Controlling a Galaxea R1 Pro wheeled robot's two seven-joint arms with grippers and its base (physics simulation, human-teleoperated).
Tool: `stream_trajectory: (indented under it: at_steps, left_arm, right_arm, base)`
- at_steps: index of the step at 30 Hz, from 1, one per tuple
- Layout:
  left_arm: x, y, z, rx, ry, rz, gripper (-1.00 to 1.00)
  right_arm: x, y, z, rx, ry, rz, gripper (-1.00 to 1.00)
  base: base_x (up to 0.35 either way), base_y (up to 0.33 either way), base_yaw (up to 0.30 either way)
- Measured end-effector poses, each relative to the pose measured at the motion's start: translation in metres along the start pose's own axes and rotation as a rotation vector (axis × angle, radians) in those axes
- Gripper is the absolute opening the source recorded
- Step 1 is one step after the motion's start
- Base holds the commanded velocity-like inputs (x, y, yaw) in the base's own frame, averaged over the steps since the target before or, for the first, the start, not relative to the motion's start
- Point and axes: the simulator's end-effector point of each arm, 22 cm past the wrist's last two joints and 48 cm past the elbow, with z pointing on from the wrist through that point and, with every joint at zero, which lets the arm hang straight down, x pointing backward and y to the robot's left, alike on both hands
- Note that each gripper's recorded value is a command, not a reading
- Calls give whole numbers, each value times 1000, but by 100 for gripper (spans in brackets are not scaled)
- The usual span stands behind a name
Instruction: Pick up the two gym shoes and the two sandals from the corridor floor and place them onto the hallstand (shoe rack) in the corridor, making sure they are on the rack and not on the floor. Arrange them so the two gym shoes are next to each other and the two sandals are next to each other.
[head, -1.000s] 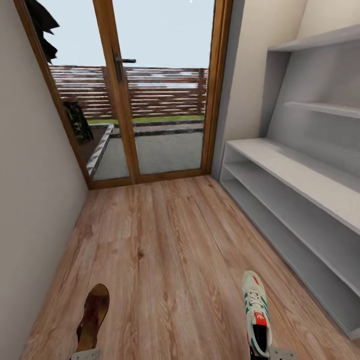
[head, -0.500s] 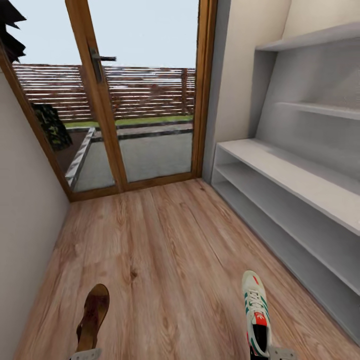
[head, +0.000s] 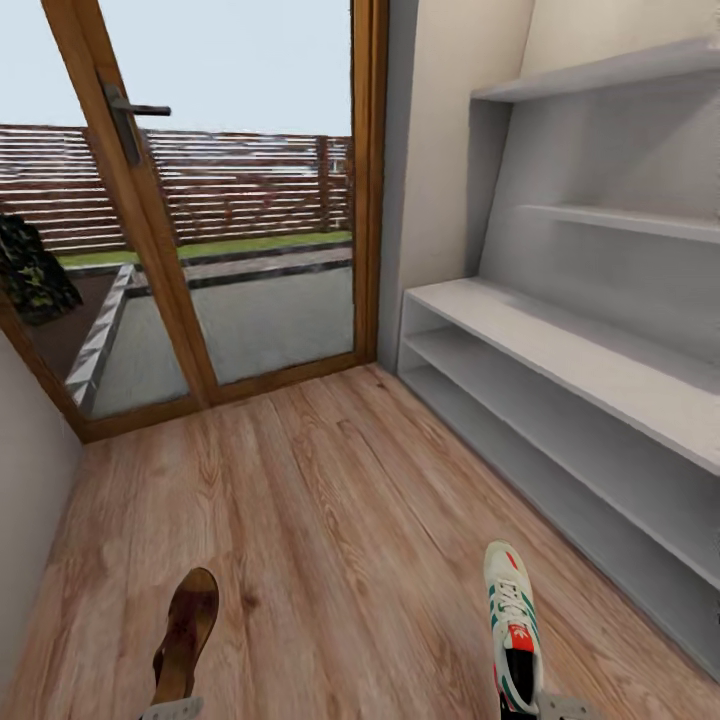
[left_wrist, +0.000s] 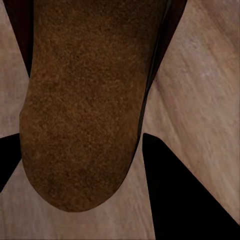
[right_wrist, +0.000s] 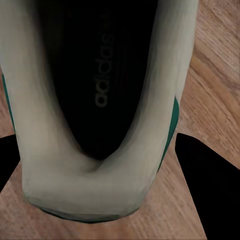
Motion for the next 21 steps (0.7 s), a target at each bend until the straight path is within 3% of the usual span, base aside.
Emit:
stream_trajectory:
  at_steps: [21]
  left_arm:
    - [0, 0, 0, 0, 0, 0, -100]
  right_arm:
    - [0, 0, 0, 0, 0, 0, -100]
  base:
    - [283, 234, -265]
